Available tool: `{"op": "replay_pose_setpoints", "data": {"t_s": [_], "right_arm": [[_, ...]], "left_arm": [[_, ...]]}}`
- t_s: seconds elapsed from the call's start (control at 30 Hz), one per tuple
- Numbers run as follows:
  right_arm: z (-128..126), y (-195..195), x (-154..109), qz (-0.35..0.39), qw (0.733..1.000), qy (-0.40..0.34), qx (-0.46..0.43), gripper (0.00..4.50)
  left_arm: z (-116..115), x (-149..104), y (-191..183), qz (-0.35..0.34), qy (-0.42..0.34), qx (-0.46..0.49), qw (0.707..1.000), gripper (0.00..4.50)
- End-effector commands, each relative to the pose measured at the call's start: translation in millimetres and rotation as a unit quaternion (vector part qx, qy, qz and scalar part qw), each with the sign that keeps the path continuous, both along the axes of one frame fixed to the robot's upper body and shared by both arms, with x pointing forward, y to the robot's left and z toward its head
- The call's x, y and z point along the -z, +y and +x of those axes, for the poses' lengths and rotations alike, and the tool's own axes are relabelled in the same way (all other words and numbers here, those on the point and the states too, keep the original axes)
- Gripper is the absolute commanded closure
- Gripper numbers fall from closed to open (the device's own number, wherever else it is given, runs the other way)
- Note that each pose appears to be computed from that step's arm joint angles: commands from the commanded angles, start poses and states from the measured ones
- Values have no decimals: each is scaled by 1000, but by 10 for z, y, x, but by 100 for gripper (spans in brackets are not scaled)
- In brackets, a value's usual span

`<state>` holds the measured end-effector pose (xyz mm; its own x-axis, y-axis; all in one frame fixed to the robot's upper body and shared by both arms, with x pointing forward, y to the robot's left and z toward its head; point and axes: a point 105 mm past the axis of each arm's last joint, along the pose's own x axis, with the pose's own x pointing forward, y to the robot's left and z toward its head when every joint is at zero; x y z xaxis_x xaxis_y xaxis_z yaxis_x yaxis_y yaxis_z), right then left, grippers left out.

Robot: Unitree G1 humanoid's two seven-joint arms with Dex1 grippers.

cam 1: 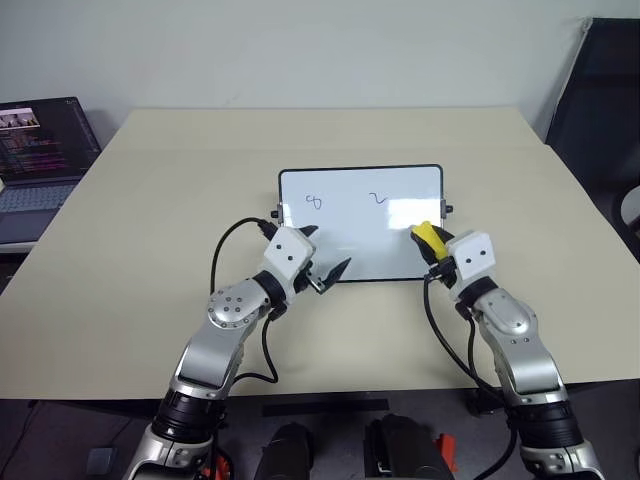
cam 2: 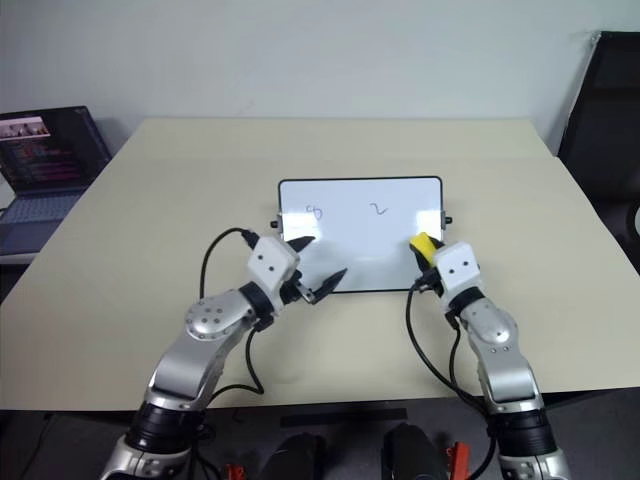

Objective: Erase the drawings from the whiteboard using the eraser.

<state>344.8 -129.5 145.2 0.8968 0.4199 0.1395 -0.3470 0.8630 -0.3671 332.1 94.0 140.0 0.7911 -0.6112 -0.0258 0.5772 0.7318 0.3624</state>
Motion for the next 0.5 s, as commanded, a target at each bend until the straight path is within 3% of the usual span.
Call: {"op": "replay_pose_setpoints", "data": {"t_s": [0.03,0.5], "right_arm": [[68,115,-173,13,999,-32,-21,339],[464,648,-395,2,995,-64,-81,339]], "left_arm": [[59,-127,58,5,-33,-27,999,0],[58,-112,19,2,-33,-18,999,0]]}}
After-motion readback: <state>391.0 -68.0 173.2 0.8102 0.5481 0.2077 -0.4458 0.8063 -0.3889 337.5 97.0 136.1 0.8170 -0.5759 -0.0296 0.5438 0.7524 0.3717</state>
